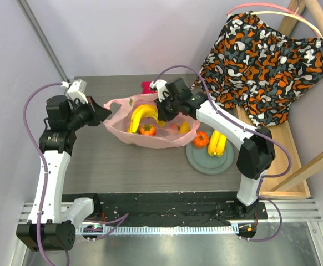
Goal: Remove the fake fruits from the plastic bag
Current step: Take out the fake fruit from the plastic bag, then place the fake fruit on the plate.
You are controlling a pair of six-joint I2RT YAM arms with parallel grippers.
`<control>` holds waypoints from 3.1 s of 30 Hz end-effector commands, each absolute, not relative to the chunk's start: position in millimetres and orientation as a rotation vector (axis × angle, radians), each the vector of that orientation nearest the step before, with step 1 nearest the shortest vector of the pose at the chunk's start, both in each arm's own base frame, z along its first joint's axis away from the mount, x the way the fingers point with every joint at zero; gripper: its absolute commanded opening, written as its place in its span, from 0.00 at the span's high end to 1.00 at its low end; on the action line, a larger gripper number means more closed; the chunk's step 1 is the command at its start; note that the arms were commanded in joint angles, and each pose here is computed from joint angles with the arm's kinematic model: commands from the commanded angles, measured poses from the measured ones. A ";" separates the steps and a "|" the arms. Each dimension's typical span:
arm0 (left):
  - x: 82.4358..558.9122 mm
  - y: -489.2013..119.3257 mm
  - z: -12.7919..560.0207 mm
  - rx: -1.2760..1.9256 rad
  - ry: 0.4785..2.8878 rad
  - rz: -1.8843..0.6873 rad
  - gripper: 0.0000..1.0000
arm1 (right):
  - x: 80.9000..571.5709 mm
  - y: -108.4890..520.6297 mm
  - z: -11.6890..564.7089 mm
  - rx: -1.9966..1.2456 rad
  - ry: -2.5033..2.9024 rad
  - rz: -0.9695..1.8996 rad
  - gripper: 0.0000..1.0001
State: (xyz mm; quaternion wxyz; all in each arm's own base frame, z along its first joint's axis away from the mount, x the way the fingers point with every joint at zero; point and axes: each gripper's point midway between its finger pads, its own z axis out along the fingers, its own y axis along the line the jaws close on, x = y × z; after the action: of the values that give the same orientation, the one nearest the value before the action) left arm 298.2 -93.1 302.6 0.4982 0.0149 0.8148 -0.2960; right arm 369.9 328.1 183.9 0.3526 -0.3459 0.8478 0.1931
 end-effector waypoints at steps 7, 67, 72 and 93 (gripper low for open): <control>331.2 -84.0 340.2 0.056 1.870 -0.647 1.00 | 302.1 349.8 278.7 -1.266 1.813 0.798 0.99; 310.3 -9.5 300.5 -0.203 1.958 -0.492 1.00 | 295.6 199.4 93.0 -2.551 0.474 0.015 0.99; 310.2 -9.3 301.7 -0.203 1.958 -0.494 1.00 | 304.8 193.0 86.8 -2.566 0.536 -0.016 0.99; 310.9 -26.6 300.2 -0.194 1.945 -0.615 1.00 | 306.1 180.5 163.2 -2.443 0.519 -0.263 0.30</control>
State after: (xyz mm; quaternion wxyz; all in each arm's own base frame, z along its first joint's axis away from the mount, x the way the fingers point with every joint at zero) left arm 312.2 -18.2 290.2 0.5048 -0.0975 0.8240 -0.2381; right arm 296.4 172.6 114.9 0.2842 -0.9103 0.2993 -0.0332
